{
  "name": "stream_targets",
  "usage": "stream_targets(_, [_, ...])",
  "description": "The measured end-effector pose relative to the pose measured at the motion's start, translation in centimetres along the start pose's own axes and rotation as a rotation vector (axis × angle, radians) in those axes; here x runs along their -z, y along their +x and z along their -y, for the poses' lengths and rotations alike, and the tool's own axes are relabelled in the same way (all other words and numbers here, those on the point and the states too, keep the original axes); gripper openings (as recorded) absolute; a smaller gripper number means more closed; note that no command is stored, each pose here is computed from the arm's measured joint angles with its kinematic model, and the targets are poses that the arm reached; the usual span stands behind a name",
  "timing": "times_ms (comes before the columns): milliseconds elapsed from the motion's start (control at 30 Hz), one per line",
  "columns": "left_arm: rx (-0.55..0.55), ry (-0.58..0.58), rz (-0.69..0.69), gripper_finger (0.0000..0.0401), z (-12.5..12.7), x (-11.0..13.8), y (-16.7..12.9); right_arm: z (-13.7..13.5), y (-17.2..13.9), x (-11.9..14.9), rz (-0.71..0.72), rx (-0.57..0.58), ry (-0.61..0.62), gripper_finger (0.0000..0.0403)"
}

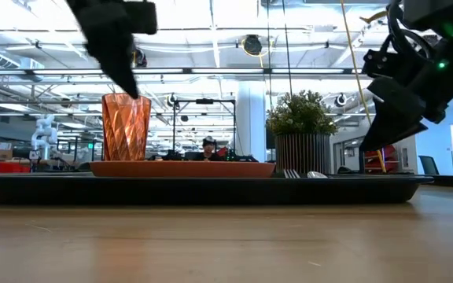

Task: Pick and place plate/cup/fork/spoon on tray
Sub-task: Adjust the black serving tray

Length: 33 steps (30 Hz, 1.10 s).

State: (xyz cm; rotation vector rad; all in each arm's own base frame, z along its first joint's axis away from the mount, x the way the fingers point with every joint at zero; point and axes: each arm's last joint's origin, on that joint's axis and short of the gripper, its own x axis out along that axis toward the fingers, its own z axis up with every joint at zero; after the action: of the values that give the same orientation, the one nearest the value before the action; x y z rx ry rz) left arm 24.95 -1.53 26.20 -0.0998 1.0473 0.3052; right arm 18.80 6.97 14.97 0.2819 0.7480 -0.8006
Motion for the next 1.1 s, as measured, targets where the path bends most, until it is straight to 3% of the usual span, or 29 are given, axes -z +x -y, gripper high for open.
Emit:
stream_targets(133, [0.035,0.011,-0.068,0.0172,2.2,1.5,-0.7,0.9,-0.1,0.0,0.053,0.015,0.01,0.0107])
stream_targets(367, [-0.009,-0.112,-0.205,0.0172,4.7,4.2,-0.3,1.5,-0.5,-0.2,0.101,0.009,0.038,0.0107])
stream_targets(500, [-0.033,-0.194,-0.301,0.0172,5.7,6.9,0.9,1.4,-0.5,-0.2,0.081,-0.013,0.068,0.0107])
stream_targets(633, [-0.048,-0.2,-0.373,0.0172,6.6,9.9,1.7,1.3,-0.5,0.0,0.046,-0.036,0.069,0.0107])
stream_targets(800, [0.032,-0.165,-0.283,0.0172,8.8,10.7,1.0,1.1,-0.7,0.2,0.033,-0.053,0.057,0.0107])
stream_targets(1000, [0.273,-0.018,-0.082,0.0172,12.5,10.3,0.1,1.0,-1.0,0.5,0.027,-0.071,0.072,0.0107])
stream_targets(1100, [0.299,0.045,-0.065,0.0172,13.7,10.8,0.5,0.8,-1.2,0.6,0.011,-0.092,0.069,0.0107])
